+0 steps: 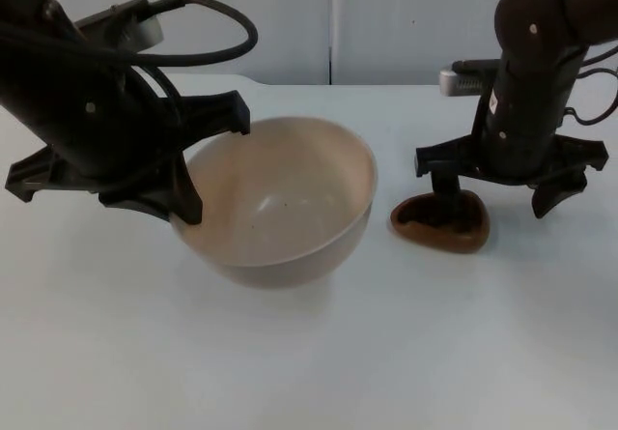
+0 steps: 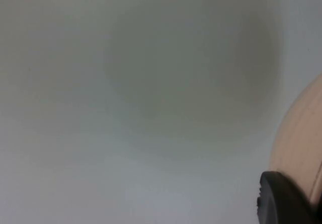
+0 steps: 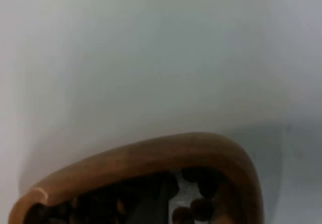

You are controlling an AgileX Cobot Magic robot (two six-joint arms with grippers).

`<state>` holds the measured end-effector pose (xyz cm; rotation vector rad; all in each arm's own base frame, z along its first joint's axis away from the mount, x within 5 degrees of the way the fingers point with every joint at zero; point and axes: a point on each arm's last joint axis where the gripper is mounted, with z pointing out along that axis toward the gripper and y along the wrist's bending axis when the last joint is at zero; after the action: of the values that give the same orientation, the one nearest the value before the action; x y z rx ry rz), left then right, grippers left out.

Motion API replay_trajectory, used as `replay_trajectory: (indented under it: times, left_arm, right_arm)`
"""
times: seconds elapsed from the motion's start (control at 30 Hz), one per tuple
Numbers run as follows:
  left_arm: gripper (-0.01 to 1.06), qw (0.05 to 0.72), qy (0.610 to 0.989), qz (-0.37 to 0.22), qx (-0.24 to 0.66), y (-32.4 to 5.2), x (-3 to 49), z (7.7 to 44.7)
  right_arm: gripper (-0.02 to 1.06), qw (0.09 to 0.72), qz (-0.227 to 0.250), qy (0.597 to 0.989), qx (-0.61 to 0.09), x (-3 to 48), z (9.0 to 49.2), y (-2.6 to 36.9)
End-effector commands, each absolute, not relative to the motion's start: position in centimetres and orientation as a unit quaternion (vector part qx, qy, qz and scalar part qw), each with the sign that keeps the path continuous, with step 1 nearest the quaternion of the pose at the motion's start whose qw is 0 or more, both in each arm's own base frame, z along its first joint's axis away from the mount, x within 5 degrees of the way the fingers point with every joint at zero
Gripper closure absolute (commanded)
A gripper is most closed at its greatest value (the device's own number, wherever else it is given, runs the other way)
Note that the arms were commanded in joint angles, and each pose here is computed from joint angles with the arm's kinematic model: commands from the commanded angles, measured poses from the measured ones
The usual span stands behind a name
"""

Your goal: Pick up the bowl with the left hand and pour the coffee beans from the cup into the bowl with the right hand.

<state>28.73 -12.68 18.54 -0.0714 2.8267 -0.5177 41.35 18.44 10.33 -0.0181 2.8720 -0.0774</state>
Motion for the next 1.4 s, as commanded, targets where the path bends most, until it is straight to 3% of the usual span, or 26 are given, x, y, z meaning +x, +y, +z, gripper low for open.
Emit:
replay_trajectory:
  times: [0.0,0.27,0.53,1.37]
  left_arm:
    - [1.05,0.144,0.971,-0.188,-0.035,-12.71,28.87,19.08]
    - [1.05,0.143,0.971,-0.189,-0.037,-12.73,28.87,19.09]
    - [1.05,0.143,0.971,-0.189,-0.037,-12.73,28.87,19.09]
    - [1.05,0.143,0.97,-0.191,-0.039,-12.75,28.87,19.1]
  right_arm:
    - [0.22,0.137,-0.024,0.99,-0.004,41.48,10.24,18.58]
    - [0.22,0.139,-0.022,0.99,0.002,41.51,10.26,18.6]
    - [0.3,0.138,-0.02,0.99,0.007,41.5,10.26,18.61]
    - [0.31,0.124,-0.005,0.992,0.032,41.2,9.87,18.8]
